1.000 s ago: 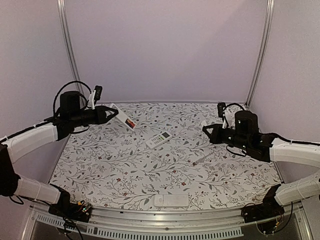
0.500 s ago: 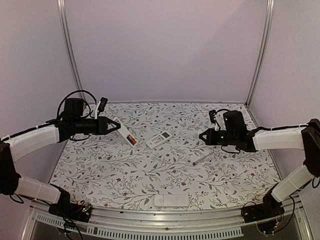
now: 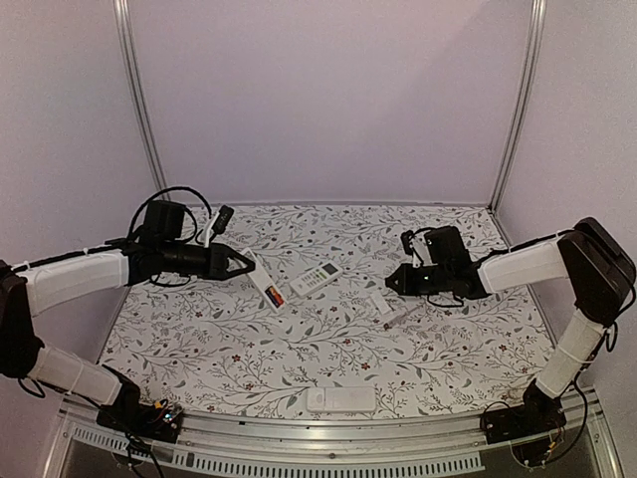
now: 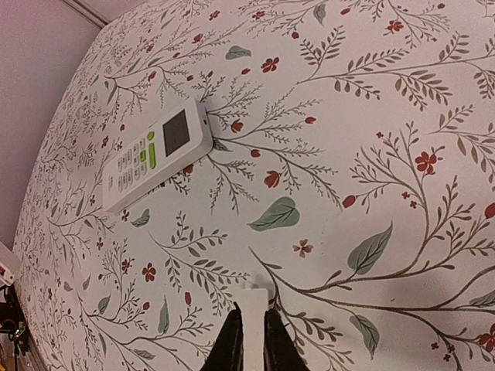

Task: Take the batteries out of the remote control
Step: Place the battery cover at the center of the board, then place the remote control without the battery cover at the center of the board.

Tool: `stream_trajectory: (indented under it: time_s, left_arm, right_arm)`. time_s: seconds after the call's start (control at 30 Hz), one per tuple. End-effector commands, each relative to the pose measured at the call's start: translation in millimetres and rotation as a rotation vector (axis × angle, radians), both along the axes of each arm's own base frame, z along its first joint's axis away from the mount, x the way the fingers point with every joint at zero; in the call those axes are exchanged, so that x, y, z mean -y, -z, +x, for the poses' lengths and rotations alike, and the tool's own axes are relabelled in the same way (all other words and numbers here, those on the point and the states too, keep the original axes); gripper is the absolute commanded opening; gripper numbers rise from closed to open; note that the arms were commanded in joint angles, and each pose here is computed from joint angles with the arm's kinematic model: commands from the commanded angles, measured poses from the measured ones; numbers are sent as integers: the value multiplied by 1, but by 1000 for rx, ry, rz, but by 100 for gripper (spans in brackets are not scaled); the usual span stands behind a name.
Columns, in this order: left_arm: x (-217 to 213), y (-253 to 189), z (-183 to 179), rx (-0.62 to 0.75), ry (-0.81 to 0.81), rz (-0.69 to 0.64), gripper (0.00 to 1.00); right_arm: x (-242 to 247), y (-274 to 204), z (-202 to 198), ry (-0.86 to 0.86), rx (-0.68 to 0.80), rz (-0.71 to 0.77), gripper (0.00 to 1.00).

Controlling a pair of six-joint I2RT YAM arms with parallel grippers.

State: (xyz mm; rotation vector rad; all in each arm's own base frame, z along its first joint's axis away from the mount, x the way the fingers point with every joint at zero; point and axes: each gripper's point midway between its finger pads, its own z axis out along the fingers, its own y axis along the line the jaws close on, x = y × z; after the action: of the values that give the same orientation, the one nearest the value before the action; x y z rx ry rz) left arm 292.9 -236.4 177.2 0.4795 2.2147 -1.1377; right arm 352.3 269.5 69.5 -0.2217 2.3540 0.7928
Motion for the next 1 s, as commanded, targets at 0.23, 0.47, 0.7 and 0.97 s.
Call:
stream_trajectory:
  time_s: [0.23,0.47,0.7,0.97]
  left_arm:
    - [10,-8,-1,12,44,-15,0]
    - [28,19,-10,-72,101,5,0]
    - [42,43,-16,-161,139,20,0]
    - [51,68,-21,-242,159,55,4]
  right_arm:
    - [-3,5,1,-23,-11,-22,17]
    - [-2,-23,-21,-50,27,-25,34]
    - [7,-27,-51,-25,-19,-49,51]
    - [1,-8,-98,-41,-146,-93,65]
